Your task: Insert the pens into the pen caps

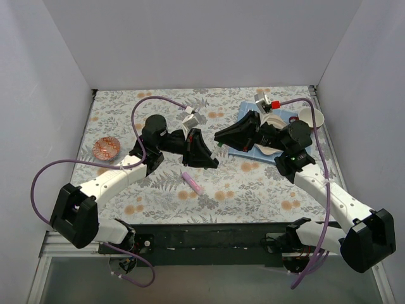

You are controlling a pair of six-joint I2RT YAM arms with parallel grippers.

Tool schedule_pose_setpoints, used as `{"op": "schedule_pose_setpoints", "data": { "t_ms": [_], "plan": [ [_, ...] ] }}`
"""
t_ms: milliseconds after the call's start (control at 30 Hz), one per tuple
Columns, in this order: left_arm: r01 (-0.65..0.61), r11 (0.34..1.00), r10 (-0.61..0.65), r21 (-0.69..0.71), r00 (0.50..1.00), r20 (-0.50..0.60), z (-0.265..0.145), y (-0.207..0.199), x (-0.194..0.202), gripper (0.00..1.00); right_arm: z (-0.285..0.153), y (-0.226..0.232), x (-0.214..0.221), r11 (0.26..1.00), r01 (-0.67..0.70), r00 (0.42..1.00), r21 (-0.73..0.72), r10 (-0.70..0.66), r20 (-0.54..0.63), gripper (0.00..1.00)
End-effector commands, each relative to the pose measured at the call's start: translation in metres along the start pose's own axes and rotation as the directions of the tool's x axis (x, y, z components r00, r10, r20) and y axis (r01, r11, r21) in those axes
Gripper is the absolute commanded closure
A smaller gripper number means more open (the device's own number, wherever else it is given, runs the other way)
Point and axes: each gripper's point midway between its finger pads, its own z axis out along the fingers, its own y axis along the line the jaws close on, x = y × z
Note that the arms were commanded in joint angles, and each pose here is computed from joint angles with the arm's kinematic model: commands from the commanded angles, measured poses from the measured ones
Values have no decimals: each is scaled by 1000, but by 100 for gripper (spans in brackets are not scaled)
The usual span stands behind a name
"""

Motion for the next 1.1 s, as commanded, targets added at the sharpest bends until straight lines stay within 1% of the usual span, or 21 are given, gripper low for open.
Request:
{"op": "schedule_pose_setpoints", "data": {
  "t_ms": [0,33,133,367,500,600,767,933,1067],
  "plan": [
    [-255,963,266,-91,953,142,-2,-11,-61,100,2,23,42,977,-198,971,-76,185,-153,86],
    [-254,963,266,-95,954,140,-3,-10,-59,100,3,23,38,978,-196,973,-75,184,-141,78],
    [-263,960,274,-99,952,133,-4,-8,-56,100,5,22,31,977,-202,975,-65,194,-112,68],
    [-254,963,263,-90,958,113,-3,-5,-48,100,10,20,16,978,-199,980,-69,197,-38,59],
    [-255,962,265,-96,958,107,-4,-3,-46,100,14,17,3,983,-176,984,-57,176,5,31],
    [-247,964,257,-99,961,103,-4,-2,-43,100,19,15,-9,987,-155,987,-46,156,24,29],
    [-240,966,248,-91,964,98,-4,-3,-40,100,23,4,-26,992,-123,990,14,121,74,28],
    [-235,968,243,-84,966,94,-4,-4,-38,100,28,-1,-37,994,-107,991,27,104,88,32],
    [-229,970,236,-84,968,90,-4,-3,-36,100,29,-2,-42,995,-98,991,31,94,98,38]
  ]
}}
